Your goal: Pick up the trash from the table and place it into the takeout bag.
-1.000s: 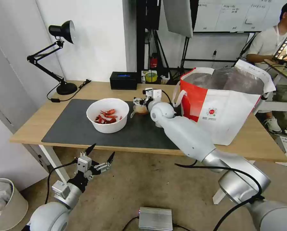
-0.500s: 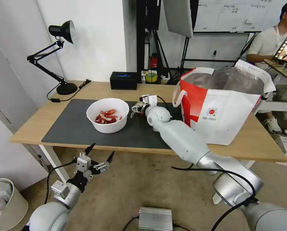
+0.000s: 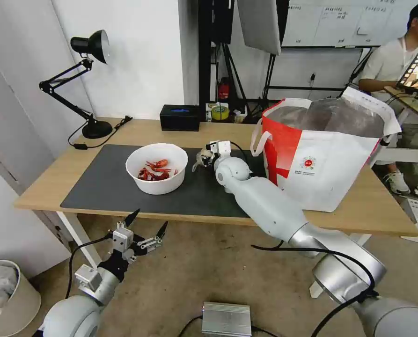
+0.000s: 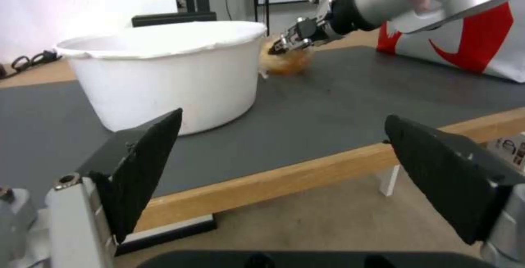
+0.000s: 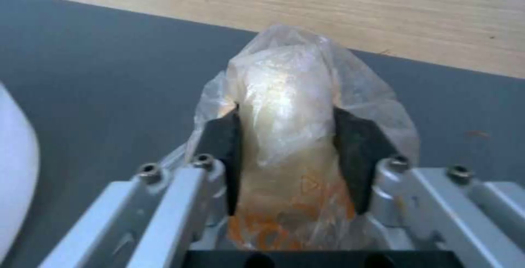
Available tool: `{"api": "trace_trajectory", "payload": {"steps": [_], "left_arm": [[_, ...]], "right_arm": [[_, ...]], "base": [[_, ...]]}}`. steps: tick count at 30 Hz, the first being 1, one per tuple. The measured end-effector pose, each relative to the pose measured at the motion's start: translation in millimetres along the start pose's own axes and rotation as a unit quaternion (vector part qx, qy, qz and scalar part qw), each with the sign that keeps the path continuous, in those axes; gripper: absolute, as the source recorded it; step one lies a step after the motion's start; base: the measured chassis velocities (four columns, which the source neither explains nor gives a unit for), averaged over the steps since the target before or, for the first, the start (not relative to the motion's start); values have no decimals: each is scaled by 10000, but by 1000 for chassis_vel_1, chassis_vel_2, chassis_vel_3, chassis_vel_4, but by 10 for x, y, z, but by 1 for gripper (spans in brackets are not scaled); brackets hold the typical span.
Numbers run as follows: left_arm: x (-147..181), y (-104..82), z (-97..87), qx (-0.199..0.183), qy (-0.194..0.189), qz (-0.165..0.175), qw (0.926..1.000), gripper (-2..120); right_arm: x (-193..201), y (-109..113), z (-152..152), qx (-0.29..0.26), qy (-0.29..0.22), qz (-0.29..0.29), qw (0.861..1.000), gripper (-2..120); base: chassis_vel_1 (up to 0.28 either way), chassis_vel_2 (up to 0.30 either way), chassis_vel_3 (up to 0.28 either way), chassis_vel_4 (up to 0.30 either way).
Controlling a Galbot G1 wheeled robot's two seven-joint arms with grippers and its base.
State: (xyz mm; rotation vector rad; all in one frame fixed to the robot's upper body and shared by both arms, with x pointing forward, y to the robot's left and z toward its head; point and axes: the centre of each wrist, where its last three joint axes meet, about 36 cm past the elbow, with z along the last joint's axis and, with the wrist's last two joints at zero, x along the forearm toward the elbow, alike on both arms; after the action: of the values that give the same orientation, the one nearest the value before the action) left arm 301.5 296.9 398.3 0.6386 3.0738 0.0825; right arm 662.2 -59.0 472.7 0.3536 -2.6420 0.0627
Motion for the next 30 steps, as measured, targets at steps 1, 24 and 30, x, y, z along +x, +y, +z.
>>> {"api": "trace_trajectory", "payload": {"steps": [1, 24, 30], "left_arm": [[4, 1, 0, 8, 2, -5, 10000, 100], [87, -96, -145, 91, -131, -53, 9999, 100], [92, -132, -151, 105, -149, -43, 9998, 100]], "right_arm": [[25, 10, -7, -23, -10, -22, 10000, 30], [1921, -373, -96, 26, -1053, -573, 9928, 0], [2639, -707, -283, 234, -1624, -412, 9856, 0]], "base": [[0, 0, 0, 0], [0, 0, 0, 0], [0, 0, 0, 0]]}}
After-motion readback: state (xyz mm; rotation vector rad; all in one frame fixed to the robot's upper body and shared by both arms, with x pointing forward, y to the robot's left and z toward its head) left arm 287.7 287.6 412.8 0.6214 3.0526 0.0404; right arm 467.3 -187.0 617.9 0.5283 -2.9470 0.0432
